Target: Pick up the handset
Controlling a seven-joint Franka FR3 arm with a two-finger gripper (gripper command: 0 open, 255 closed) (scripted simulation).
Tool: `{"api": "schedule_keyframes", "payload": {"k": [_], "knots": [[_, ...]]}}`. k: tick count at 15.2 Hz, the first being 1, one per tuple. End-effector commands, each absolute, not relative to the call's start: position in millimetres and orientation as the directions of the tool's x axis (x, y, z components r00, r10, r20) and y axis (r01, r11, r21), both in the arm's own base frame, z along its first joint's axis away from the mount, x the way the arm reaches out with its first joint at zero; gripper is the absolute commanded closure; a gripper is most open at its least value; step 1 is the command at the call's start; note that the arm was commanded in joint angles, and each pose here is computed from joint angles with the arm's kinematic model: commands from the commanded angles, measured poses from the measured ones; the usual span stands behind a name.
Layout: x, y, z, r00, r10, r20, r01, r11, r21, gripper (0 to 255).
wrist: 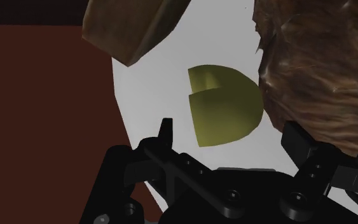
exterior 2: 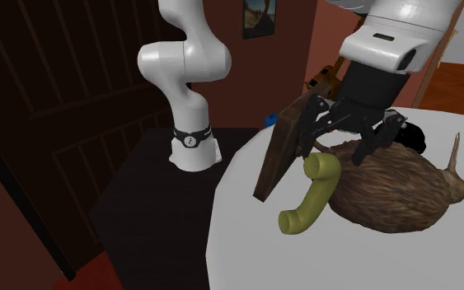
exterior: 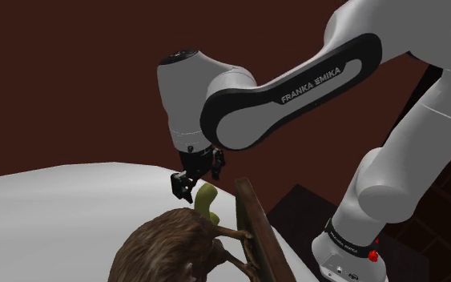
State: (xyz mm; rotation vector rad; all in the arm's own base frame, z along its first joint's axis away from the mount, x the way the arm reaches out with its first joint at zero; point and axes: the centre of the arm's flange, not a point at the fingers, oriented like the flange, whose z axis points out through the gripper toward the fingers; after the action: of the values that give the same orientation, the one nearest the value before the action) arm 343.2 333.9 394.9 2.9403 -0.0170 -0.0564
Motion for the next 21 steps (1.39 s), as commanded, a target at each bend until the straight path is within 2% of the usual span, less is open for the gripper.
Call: {"api": "schedule_keyframes", "payload": {"k": [1,3,4,13,21], "knots": [[343.7,334.1,383.6,0.999,-0.015,-0.036,-0.008,-0.980,0.199,0],[343.7,334.1,380.6,0.999,-0.015,-0.037,-0.008,-0.980,0.199,0],[343.4,333.1,380.1,0.999,-0.015,-0.037,-0.008,-0.980,0.199,255],[343.8,334.1,380.6,0.999,-0.015,-0.036,-0.008,-0.980,0.199,255],[343.7,334.1,422.8,0.999,-0.015,-0.036,-0.008,-0.980,0.199,255]]}}
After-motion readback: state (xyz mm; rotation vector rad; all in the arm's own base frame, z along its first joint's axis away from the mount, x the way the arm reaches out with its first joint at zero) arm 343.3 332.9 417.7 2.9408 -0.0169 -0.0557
